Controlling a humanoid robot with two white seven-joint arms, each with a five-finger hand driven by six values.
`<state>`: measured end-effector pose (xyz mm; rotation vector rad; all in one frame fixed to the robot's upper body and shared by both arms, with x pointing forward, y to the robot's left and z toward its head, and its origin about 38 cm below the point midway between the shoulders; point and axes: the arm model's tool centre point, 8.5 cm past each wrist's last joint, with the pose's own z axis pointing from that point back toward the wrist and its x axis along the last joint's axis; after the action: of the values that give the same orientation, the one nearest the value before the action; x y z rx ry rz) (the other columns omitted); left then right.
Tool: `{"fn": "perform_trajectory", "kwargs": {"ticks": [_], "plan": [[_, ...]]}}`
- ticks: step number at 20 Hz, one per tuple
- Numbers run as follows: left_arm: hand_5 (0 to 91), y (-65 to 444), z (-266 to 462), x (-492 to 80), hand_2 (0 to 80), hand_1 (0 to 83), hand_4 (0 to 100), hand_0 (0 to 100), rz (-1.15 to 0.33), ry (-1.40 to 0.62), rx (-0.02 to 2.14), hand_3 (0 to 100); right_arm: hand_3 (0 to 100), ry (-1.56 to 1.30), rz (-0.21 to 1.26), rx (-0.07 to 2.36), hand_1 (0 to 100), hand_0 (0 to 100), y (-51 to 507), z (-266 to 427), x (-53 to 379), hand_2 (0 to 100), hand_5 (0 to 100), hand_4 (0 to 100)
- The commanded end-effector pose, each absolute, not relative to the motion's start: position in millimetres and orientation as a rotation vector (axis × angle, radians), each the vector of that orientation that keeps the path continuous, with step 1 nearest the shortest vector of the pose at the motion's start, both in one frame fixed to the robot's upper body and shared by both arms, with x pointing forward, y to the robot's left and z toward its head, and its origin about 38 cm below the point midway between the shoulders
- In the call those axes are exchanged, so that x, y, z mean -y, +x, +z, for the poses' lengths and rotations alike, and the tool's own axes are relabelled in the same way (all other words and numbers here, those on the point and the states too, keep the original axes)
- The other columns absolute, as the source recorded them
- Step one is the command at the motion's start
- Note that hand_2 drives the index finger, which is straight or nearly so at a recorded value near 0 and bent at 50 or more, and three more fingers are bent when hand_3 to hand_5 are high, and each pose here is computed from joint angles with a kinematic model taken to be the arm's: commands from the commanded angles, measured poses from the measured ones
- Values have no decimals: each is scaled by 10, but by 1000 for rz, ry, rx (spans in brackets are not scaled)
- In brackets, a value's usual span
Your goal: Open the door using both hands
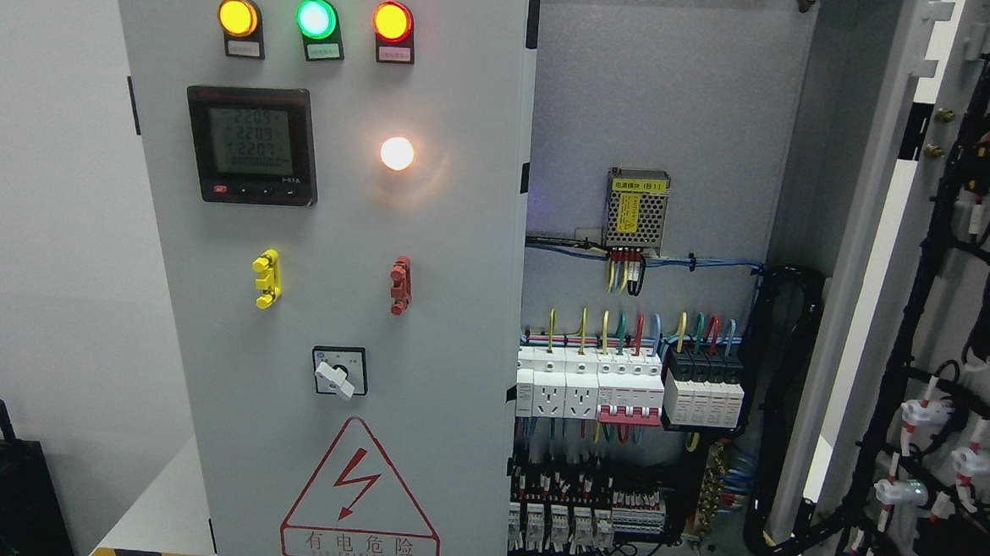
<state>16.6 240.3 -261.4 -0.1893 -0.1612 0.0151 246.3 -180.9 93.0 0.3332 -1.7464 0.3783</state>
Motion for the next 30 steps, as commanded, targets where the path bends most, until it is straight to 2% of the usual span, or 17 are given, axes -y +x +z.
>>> {"fn": "perform_trajectory", "kwargs": {"ticks": [1, 18, 30], "plan": [[0, 159, -2617, -2326, 0, 0, 32, 0, 14, -202, 159, 0, 0, 337, 378, 1770, 0, 107, 2762, 1079, 1699, 0, 0, 0], [0, 159, -2617, -2326, 0, 0, 32, 0, 14, -202, 159, 0, 0, 435, 343, 1782, 0, 107, 3635, 1523, 1362, 0, 0, 0], [0, 159, -2617, -2326, 0, 0, 31, 0, 14, -202, 159, 0, 0, 442, 333, 1738, 0, 106, 3969, 1745, 1221, 0, 0, 0]]}}
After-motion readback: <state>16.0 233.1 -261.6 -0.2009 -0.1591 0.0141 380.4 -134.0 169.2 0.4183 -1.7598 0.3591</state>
